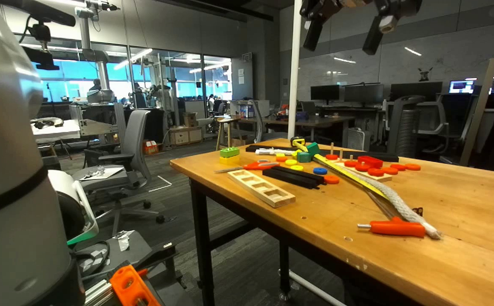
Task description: Pick up the green object on the table and put it on top of the other green object
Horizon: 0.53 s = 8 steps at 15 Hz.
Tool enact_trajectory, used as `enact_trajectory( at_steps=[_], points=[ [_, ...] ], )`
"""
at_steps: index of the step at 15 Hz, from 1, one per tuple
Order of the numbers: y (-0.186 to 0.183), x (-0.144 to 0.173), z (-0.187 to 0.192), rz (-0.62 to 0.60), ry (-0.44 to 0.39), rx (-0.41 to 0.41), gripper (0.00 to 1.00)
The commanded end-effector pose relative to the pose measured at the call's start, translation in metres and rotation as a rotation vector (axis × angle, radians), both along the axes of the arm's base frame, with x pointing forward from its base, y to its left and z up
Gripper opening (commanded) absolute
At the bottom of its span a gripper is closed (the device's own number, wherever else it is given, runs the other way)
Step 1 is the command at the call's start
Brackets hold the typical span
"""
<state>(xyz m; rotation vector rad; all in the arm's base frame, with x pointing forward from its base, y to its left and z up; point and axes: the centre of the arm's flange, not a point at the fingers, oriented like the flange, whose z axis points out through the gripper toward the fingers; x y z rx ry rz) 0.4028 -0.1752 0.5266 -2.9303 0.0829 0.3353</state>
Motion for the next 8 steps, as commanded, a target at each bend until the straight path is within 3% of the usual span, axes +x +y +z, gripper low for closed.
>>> enact_trajectory(
  at_steps=[1,5,8],
  points=[
    [0.024,0.027,-0.014,-0.053,-0.054,-0.012,1.0],
    [0.069,0.071,-0.048,-0.125,-0.138,-0.012,1.0],
    [0.113,0.109,-0.083,-0.152,-0.154,-0.018,1.0]
  ],
)
